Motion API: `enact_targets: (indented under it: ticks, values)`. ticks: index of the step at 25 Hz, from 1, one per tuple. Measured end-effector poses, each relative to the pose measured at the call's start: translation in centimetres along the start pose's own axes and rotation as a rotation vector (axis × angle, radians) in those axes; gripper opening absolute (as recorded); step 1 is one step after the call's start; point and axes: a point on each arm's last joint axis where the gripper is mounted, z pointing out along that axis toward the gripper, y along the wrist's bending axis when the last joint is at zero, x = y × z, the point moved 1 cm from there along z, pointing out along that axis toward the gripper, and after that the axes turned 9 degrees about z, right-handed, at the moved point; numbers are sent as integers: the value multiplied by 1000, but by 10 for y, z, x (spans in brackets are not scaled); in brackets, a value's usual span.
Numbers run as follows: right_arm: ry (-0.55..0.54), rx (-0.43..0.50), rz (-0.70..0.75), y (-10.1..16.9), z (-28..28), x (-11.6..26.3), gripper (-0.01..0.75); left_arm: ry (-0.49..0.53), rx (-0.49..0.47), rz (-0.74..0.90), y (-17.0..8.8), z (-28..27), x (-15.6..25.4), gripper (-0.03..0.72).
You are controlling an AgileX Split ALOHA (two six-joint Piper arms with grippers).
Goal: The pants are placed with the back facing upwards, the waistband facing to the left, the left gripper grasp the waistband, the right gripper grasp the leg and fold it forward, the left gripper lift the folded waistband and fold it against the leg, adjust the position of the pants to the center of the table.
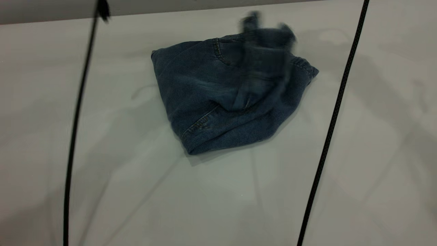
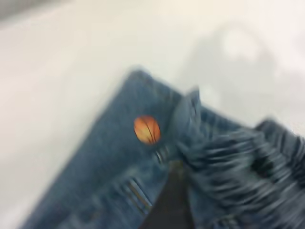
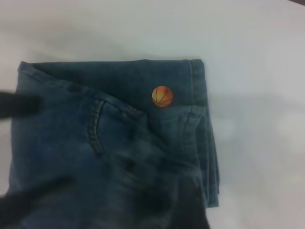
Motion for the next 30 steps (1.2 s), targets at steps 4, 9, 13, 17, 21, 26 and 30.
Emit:
enact_targets:
  ticks: [4,9,13,17,21,26,30]
  values:
    - [6,-28,5,2,3,0,463,-92,1,26,12,-48,-31,580]
    - [75,-154,-41,22,29,10,452,-223,-30,48,17,-115,-66,571]
    - [176,-197,-87,46,64,28,451,-337,-75,97,8,-162,-88,569]
    - [264,-146,-184,73,101,47,452,-387,-85,125,0,-185,-97,568]
    - [340,-26,-283,95,136,68,452,-373,-78,136,0,-182,-95,568]
    - [340,95,-394,106,177,84,452,-364,-54,141,-2,-182,-94,568]
    - [375,153,-360,99,202,95,452,-351,-21,147,-6,-182,-93,568]
